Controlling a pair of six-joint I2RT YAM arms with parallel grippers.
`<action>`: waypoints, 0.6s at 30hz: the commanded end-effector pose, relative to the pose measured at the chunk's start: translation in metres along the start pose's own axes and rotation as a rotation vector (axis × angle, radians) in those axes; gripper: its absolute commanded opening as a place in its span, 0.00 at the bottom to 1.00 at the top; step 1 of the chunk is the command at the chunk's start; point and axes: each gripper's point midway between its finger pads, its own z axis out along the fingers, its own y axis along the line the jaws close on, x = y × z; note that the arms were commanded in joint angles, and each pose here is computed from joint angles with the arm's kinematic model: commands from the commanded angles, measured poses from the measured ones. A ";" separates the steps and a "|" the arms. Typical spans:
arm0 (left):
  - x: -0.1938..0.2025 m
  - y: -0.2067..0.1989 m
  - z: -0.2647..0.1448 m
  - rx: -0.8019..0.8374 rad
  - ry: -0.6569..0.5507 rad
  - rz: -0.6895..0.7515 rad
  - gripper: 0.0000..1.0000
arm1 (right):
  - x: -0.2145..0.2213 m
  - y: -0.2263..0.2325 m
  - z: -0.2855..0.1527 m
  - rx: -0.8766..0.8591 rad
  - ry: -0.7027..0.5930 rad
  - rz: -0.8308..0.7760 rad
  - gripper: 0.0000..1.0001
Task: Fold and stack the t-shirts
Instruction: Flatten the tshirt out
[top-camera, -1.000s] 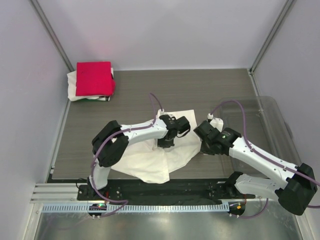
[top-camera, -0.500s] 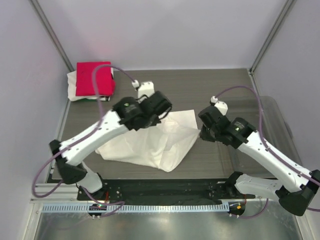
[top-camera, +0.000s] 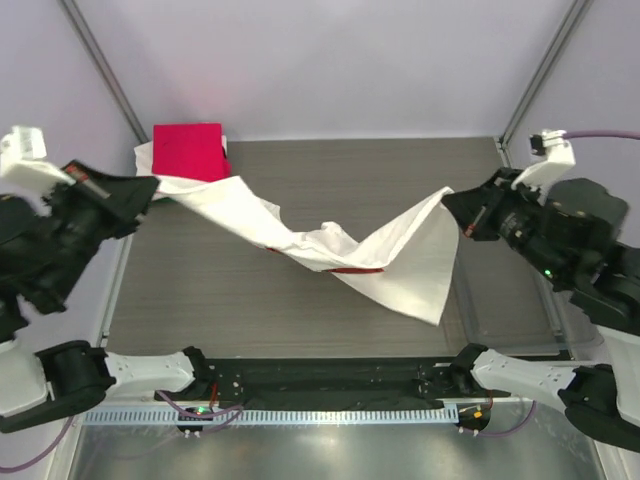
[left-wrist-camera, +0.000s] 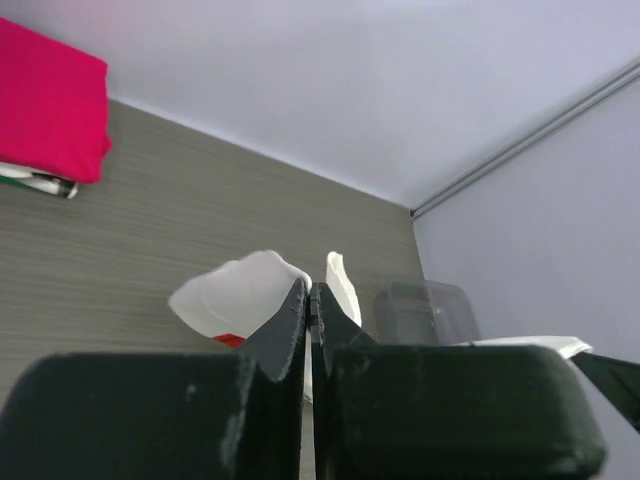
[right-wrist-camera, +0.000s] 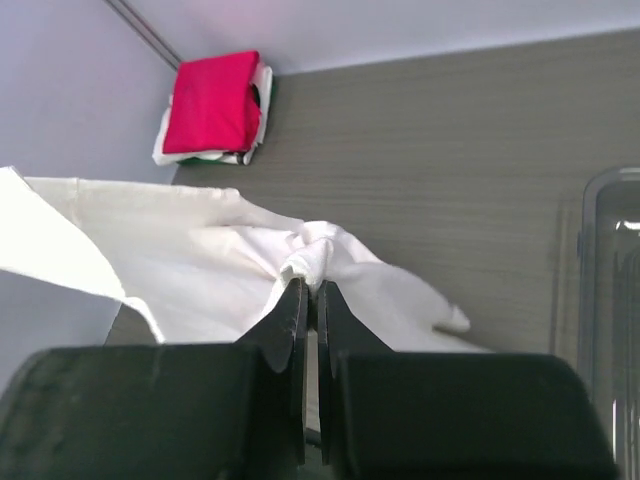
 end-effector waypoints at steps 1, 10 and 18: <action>-0.017 0.020 -0.019 0.039 -0.038 0.159 0.00 | -0.033 0.008 -0.040 -0.126 -0.121 -0.084 0.01; -0.074 0.028 -0.074 0.252 -0.207 0.124 0.00 | -0.067 0.009 -0.108 -0.286 -0.332 -0.073 0.01; -0.113 0.002 -0.125 0.471 -0.377 0.181 0.00 | -0.064 0.029 -0.150 -0.508 -0.395 -0.140 0.01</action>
